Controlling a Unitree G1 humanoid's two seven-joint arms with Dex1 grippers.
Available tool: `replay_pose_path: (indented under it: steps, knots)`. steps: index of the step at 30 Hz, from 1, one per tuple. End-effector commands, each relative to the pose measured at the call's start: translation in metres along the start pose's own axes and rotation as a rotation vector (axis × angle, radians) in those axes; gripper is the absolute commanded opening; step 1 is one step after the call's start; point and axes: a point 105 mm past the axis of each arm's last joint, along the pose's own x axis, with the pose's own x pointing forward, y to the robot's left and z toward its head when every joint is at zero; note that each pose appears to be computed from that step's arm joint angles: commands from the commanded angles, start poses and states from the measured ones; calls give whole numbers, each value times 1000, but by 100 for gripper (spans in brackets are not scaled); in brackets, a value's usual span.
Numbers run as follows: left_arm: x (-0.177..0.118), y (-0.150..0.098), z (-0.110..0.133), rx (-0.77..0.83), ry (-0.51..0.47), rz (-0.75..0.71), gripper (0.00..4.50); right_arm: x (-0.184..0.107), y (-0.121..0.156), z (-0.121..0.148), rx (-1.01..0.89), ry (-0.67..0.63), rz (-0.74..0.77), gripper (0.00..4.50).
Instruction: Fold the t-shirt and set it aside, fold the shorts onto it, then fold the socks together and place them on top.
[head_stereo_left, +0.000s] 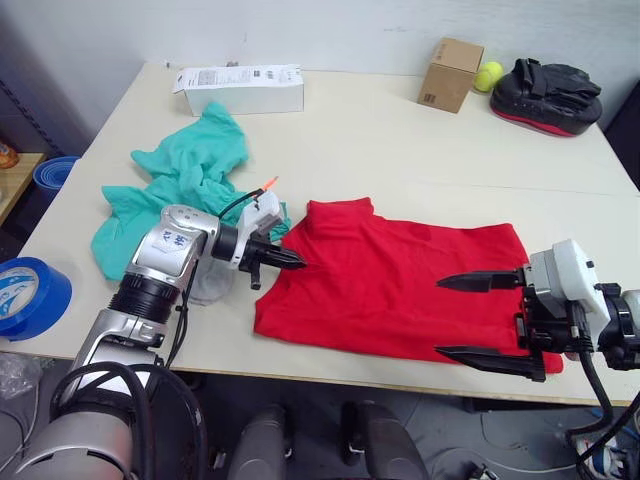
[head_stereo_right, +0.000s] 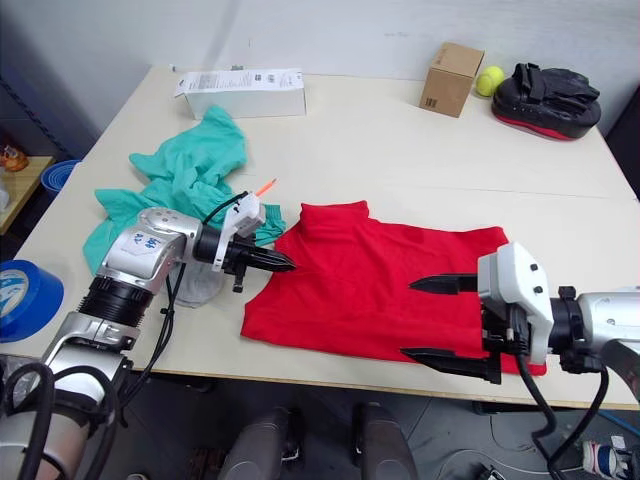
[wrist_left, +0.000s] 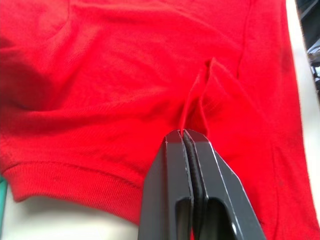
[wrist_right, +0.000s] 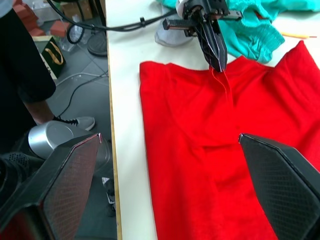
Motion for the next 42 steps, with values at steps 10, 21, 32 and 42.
replay_pose_path:
  steps: [10,21,32,42]
  knots:
    - [-47,-32,33,242,-120,47,409,-2,-6,-5,-19,-4,-74,450]
    - [8,-61,-17,378,21,-33,233,19,-4,-53,22,78,-166,156]
    - [19,-57,-63,324,188,-41,4,37,-11,-98,127,120,-311,0]
    - [18,-59,-64,306,170,-12,4,-19,-19,-150,258,230,-598,0]
